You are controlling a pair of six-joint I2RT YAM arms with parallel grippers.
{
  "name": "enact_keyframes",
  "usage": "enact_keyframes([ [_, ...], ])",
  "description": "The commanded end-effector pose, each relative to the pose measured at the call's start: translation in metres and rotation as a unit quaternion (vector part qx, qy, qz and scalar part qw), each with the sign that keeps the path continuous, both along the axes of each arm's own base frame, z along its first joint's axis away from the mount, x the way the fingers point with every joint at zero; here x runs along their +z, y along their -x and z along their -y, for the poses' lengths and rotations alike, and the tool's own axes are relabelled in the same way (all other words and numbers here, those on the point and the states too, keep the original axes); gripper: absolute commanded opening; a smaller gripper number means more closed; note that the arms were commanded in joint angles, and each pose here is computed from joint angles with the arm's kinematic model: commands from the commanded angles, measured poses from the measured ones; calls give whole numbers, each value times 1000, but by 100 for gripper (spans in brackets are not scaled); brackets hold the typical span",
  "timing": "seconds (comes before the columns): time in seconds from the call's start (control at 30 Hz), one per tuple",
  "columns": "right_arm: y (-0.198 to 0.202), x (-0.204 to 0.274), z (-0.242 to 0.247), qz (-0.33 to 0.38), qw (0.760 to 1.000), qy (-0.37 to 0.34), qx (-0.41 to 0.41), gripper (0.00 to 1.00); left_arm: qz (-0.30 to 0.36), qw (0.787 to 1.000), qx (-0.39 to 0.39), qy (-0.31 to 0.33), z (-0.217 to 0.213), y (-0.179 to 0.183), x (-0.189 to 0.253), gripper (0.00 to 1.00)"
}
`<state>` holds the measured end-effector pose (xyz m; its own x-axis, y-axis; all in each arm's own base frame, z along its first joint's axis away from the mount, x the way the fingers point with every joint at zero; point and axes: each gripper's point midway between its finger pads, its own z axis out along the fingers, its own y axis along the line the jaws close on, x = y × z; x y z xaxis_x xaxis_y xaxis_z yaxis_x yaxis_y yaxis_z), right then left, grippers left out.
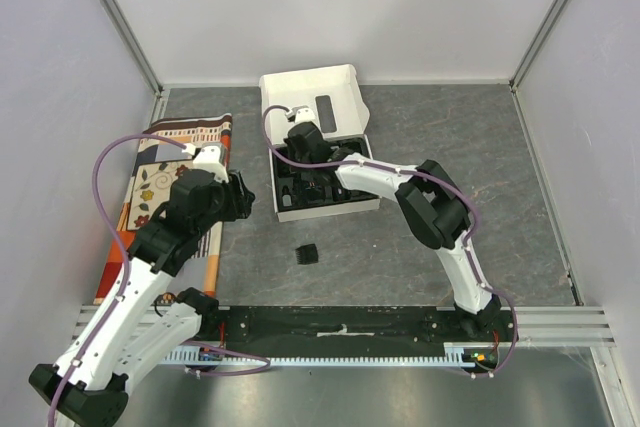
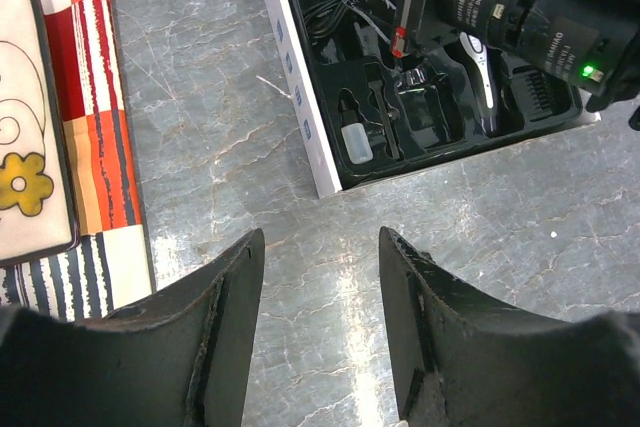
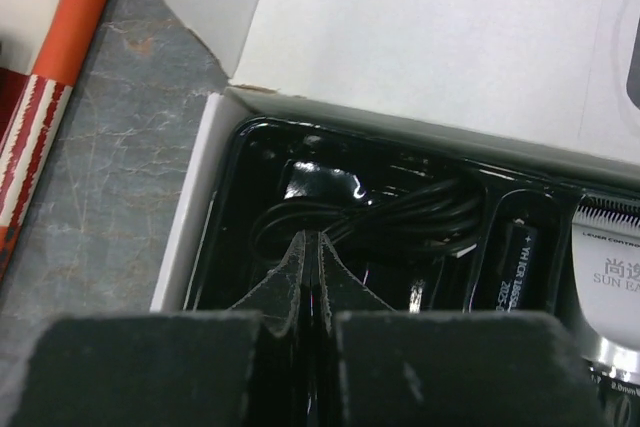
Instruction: Sort the hair-cutting tools
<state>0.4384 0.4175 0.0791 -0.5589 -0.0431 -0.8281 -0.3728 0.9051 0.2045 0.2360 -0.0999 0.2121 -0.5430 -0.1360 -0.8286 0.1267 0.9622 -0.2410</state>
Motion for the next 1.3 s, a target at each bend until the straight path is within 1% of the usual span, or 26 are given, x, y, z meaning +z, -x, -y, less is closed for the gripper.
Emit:
enact_keyframes([
  [0.0, -1, 79, -1, 57, 998, -39, -2, 0, 24, 1000, 4, -16, -6, -5, 6, 56],
  [0.13, -2, 104, 12, 84, 995, -43, -23, 0, 26, 999, 8, -17, -7, -5, 6, 56],
  [0.17, -5, 111, 20, 96, 994, -41, -41, 0, 26, 999, 8, -17, -7, -5, 6, 56],
  [0.3, -13, 112, 37, 104, 992, -21, -73, 0, 23, 1000, 7, -17, -7, -5, 5, 56],
  [0.47, -22, 87, 44, 83, 992, 4, -90, 0, 24, 1000, 5, -17, -6, -5, 6, 56],
  [0.53, -28, 72, 47, 76, 992, 18, -98, 0, 21, 1000, 2, -16, -5, -5, 4, 58],
  [0.83, -38, 40, 45, 61, 992, 43, -100, 0, 15, 1000, -1, -16, -3, -6, 2, 60],
  [0.97, -41, 34, 44, 59, 992, 49, -100, 0, 11, 1000, -4, -16, -1, -7, 0, 66],
  [1.1, -38, 25, 36, 44, 994, 48, -83, 0, 10, 1000, -4, -17, -1, -7, -1, 71],
  [1.17, -36, 19, 34, 35, 995, 46, -78, 0, 11, 1000, -4, -17, -1, -7, 0, 77],
  [1.27, -32, 9, 28, 15, 997, 43, -64, 0, 12, 1000, -3, -18, -2, -8, 0, 82],
])
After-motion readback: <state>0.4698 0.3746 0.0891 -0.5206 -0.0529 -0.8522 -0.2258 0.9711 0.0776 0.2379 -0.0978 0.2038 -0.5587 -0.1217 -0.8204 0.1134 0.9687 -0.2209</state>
